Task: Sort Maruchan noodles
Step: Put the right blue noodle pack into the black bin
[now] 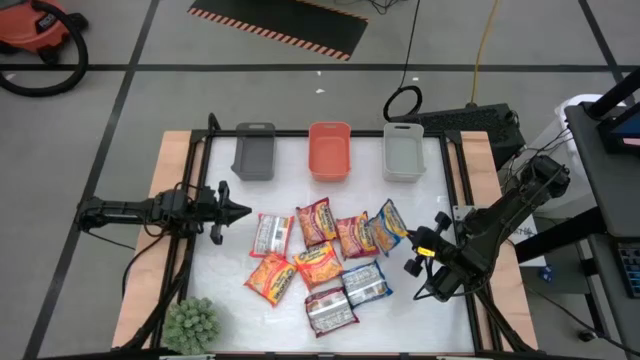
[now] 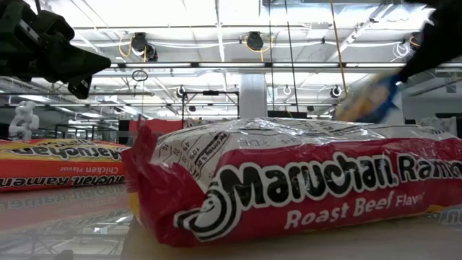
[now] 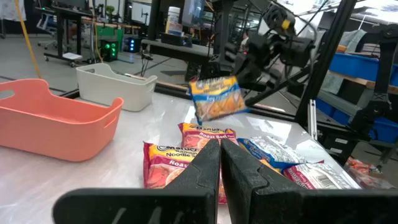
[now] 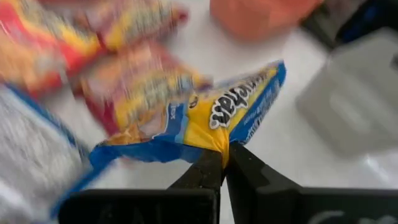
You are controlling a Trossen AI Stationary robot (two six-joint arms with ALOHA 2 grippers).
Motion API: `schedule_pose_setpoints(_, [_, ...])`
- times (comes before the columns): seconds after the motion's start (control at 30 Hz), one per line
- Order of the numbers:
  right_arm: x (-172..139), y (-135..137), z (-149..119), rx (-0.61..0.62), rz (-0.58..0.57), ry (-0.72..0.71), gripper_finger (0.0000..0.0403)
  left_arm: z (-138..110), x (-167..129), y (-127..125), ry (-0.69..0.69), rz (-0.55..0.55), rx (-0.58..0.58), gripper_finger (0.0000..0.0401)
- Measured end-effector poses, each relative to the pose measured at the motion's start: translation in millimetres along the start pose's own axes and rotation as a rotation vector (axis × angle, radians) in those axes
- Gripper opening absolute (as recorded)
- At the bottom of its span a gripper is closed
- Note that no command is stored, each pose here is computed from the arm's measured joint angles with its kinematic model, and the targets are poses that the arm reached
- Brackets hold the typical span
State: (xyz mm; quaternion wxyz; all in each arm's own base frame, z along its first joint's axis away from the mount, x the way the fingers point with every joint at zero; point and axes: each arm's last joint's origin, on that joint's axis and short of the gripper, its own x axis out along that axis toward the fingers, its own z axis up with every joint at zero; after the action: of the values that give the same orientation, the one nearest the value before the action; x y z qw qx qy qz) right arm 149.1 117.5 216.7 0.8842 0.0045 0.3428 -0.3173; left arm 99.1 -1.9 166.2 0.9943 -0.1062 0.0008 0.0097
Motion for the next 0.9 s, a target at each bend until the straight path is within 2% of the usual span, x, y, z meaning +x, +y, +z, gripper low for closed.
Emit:
schedule_pose_setpoints(0.3, [-1.3, 9.8, 51.7, -0.109, -0.093, -0.287, 0.0000, 1.0, 0.1, 0.0, -0.014, 0.002, -0.026, 0.0019])
schedule_pose_setpoints(0.6, [5.1, 25.4, 104.0, -0.322, -0.148, -0.428, 0.0000, 1.8, 0.1, -0.2, -0.022, 0.000, -0.042, 0.0019])
schedule_pose_setpoints(0.73, [5.3, 25.8, 123.7, -0.336, -0.163, -0.487, 0.0000, 4.5, -0.1, -0.8, -0.049, -0.008, -0.086, 0.0019])
schedule_pose_setpoints(0.9, [7.4, 26.7, 133.1, -0.322, -0.089, -0.538, 0.0000, 6.0, -0.2, -1.1, -0.064, -0.014, -0.127, 0.0019])
